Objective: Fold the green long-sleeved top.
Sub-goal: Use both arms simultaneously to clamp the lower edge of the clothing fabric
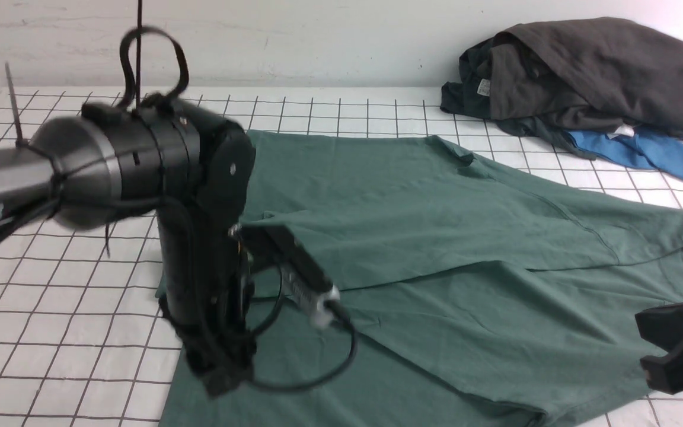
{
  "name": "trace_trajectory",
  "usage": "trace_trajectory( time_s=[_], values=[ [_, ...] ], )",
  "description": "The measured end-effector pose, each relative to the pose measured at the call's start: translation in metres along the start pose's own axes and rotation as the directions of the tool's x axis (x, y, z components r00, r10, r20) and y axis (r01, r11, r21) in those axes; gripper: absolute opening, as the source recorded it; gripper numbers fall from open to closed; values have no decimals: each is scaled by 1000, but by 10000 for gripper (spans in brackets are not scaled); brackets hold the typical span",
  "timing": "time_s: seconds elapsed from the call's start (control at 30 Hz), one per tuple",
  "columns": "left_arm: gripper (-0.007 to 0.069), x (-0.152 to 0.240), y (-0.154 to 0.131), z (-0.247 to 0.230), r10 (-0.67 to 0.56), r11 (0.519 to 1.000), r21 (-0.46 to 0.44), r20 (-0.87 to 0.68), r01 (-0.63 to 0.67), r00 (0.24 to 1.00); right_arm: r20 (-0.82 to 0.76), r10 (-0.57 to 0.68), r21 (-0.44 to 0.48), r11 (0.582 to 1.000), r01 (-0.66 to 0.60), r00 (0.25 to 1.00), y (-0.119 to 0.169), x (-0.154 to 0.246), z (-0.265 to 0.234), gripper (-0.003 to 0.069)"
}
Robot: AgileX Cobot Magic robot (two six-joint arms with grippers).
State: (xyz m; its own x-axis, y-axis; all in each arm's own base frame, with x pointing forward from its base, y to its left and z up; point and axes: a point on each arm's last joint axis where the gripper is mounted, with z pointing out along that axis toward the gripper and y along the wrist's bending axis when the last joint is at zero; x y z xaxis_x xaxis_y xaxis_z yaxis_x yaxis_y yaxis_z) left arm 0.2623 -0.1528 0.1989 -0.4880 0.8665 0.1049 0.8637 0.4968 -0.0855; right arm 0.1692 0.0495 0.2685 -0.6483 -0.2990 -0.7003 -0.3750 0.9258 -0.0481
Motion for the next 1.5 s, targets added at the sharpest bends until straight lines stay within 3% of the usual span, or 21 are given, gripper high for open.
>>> trace_trajectory(
  time_s=[0.1,0.3,0.4,0.5,0.53,0.6,0.73,0.9,0.97,1.07,1.27,1.43,1.5],
  values=[
    [384,16,-12,17,106,994,-2,-21,-106,994,0,3,-2,1000,-3,1000,0,0,0,-14],
    [370,32,-16,54,241,965,-112,32,-236,970,0,6,-4,1000,-6,1000,0,0,0,-14],
    [311,33,-16,55,265,956,-143,51,-255,963,-2,6,-4,1000,-6,1000,0,0,0,-14],
    [178,33,-16,53,270,953,-166,73,-255,960,-10,5,-6,1000,-5,1000,1,1,0,-14],
    [102,32,-15,51,263,952,-185,93,-243,960,-20,-6,-9,1000,6,1000,1,2,0,-14],
    [41,33,-16,44,246,954,-202,114,-220,963,-44,-31,-17,999,30,999,1,4,0,-14],
    [2,41,-20,22,194,958,-244,171,-149,966,-111,-144,-60,989,138,983,3,5,-5,-14],
    [2,55,-16,-1,87,955,-296,262,-6,961,-278,-411,-157,911,381,868,-1,5,10,38],
    [2,59,-14,-5,59,954,-298,280,29,958,-318,-456,-167,890,425,831,-4,7,18,73],
    [2,70,-6,-14,-15,947,-300,323,118,946,-439,-571,-194,814,547,694,-17,13,48,219],
    [2,75,-6,-20,-55,944,-285,363,167,930,-563,-662,-237,703,671,495,-34,25,104,379],
    [2,75,-6,-20,-59,945,-280,365,170,929,-570,-691,-272,670,691,445,-36,34,130,366],
    [2,75,-6,-20,-60,945,-279,363,170,930,-564,-680,-246,681,690,469,-36,33,136,281]
  ],
)
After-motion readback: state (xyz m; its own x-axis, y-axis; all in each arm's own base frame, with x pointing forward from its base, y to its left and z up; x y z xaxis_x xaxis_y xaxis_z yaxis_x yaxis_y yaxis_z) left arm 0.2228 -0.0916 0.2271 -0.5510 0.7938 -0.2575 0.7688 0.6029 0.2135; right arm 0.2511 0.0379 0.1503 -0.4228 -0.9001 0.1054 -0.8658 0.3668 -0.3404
